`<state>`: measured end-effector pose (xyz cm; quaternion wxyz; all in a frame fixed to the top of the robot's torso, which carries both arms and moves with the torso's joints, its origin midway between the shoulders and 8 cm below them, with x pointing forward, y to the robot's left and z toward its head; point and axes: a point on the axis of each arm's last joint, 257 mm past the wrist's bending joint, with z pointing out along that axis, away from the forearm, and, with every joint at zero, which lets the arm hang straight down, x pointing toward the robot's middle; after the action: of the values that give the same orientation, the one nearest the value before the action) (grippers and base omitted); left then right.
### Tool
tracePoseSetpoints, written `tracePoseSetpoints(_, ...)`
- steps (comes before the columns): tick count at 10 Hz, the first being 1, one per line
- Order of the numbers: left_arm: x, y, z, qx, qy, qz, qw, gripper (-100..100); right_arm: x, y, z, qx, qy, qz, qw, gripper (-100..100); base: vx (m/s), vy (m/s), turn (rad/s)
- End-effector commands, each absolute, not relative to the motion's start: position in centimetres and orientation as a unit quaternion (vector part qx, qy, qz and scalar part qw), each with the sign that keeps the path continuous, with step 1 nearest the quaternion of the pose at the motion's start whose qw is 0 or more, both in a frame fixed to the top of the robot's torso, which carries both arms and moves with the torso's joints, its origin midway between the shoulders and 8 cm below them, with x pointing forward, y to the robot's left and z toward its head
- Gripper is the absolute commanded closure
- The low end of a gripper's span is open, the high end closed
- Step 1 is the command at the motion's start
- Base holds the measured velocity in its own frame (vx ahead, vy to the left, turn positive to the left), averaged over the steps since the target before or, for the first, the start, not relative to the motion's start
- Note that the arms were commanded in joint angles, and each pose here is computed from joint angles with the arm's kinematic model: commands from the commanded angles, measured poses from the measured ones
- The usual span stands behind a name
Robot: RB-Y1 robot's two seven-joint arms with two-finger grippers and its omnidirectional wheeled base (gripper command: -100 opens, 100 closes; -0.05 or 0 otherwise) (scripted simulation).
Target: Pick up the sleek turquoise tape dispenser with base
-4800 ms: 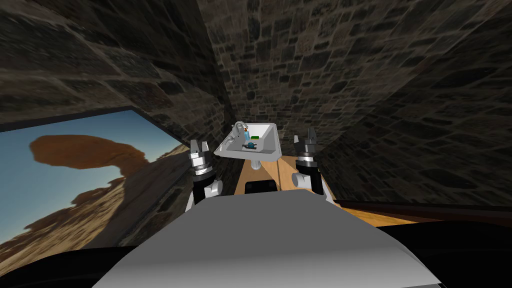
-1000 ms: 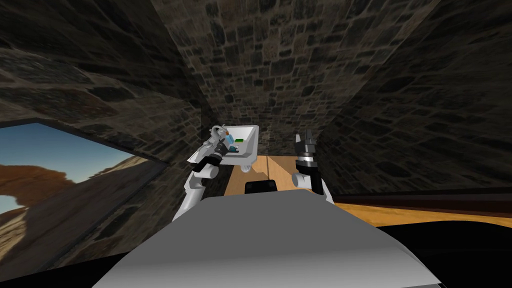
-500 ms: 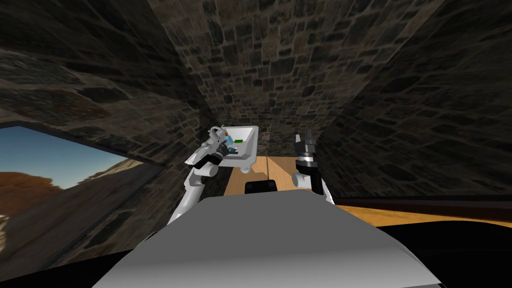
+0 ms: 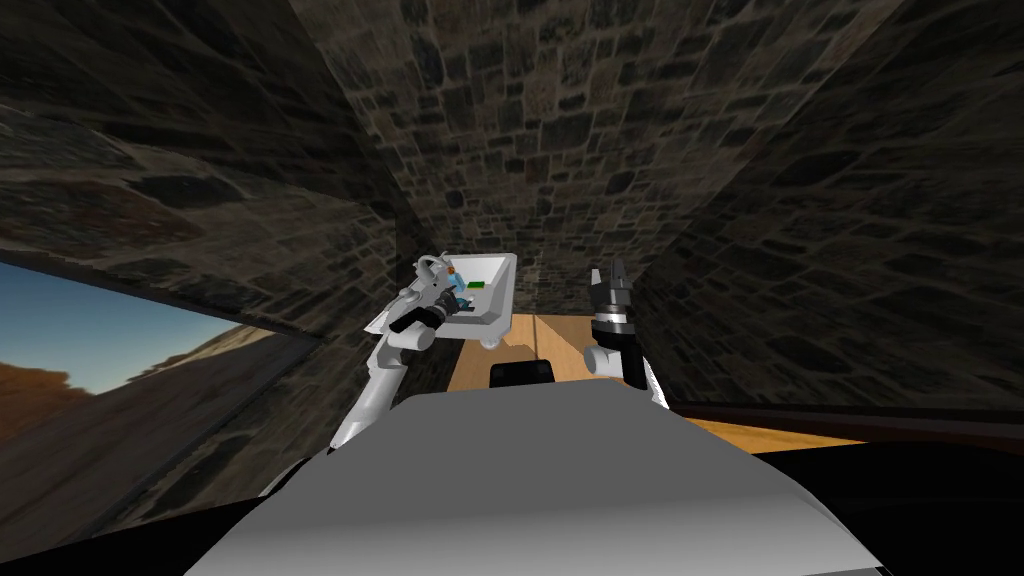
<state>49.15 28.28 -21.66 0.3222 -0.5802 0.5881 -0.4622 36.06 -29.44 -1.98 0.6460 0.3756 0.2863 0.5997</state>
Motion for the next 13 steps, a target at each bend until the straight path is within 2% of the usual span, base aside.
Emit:
tracePoseSetpoints(1, 49.0, 28.3, -22.1, -0.586, 0.593, -0.454, 0.315, -100, 36.1, -29.4, -2.0, 0.376, 0.286, 0.600, 0.646, 0, 0.027, 0.000, 0.000)
tracePoseSetpoints(13, 45.6, 31.1, -29.6, -0.669, 0.638, -0.319, 0.209, -100, 36.1, -29.4, -2.0, 0.376, 0.286, 0.600, 0.646, 0, 0.070, -0.003, 0.021)
